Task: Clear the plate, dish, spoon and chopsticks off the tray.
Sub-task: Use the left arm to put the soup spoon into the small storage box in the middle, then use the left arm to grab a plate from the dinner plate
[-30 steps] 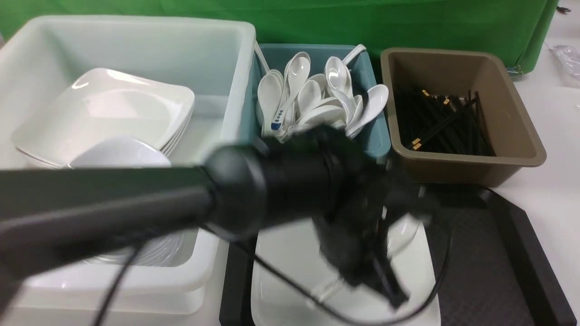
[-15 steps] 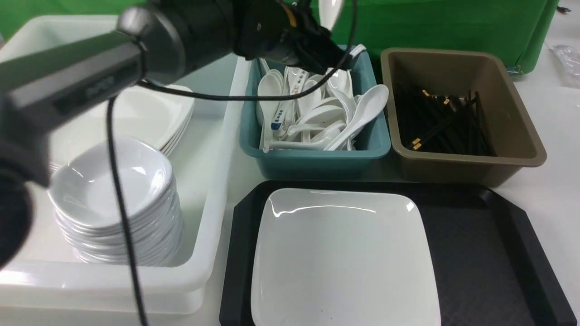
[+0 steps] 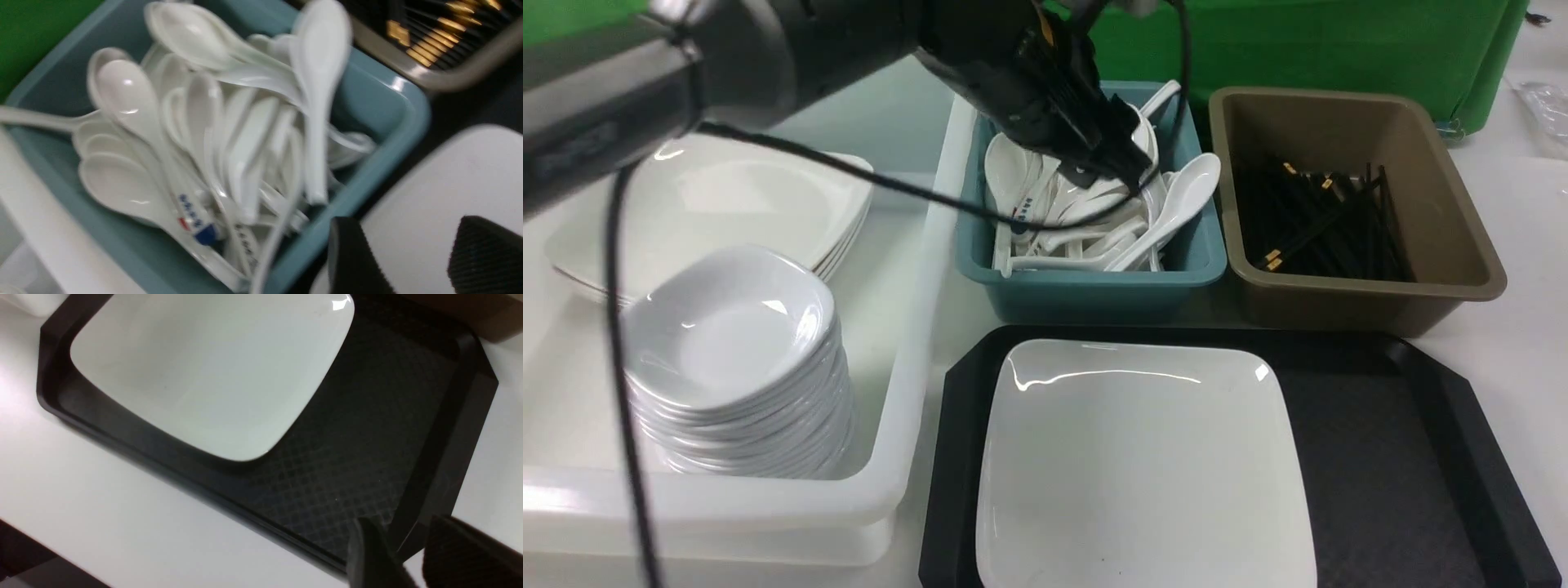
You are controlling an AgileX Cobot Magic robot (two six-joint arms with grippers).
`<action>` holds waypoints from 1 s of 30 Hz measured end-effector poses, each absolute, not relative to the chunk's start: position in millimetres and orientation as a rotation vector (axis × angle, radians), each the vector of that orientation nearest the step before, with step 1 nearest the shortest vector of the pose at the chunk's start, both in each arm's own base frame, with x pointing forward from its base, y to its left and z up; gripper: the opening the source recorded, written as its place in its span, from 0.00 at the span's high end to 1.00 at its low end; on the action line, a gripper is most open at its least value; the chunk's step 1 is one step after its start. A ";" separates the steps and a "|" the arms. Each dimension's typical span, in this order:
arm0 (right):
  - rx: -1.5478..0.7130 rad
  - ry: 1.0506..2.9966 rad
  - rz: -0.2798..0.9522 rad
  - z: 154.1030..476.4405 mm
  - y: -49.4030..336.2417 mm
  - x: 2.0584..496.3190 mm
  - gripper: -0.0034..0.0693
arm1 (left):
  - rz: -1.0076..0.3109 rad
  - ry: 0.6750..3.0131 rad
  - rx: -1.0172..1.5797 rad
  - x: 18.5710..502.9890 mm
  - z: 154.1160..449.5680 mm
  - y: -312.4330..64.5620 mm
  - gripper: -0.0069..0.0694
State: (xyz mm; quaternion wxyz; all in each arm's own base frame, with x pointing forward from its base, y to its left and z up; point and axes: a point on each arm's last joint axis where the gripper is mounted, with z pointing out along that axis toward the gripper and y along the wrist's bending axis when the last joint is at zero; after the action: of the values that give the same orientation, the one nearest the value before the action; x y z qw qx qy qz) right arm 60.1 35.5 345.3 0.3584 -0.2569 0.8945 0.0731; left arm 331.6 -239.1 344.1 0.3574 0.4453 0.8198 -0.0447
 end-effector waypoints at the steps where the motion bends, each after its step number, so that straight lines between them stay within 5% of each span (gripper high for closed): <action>1: -0.664 2.307 0.188 345.3 35.5 60.1 0.63 | -0.115 2.108 1.175 327.7 344.1 -239.6 0.53; 5: -0.678 2.303 0.183 345.3 35.5 60.1 0.63 | -0.130 1.926 1.726 245.4 320.8 -234.9 0.84; 10: -0.691 2.298 0.177 345.3 35.5 60.1 0.63 | -0.160 1.826 2.017 203.6 276.4 -214.0 0.86; 13: -0.708 2.293 0.170 345.3 35.5 60.1 0.63 | -0.135 1.738 2.165 194.4 250.1 -204.9 0.75; 21: -0.728 2.285 0.162 345.4 35.6 60.2 0.63 | -0.027 1.540 2.237 192.7 218.7 -198.7 0.29; 30: -0.740 2.214 0.201 349.6 40.0 62.6 0.63 | 0.014 1.446 2.372 198.2 194.8 -201.4 0.23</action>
State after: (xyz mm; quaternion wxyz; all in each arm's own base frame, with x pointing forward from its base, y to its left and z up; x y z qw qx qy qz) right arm 62.6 40.0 349.6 0.3887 -0.2911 0.8706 0.0792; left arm 198.2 -201.4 194.8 0.1806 0.8398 0.5119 0.0048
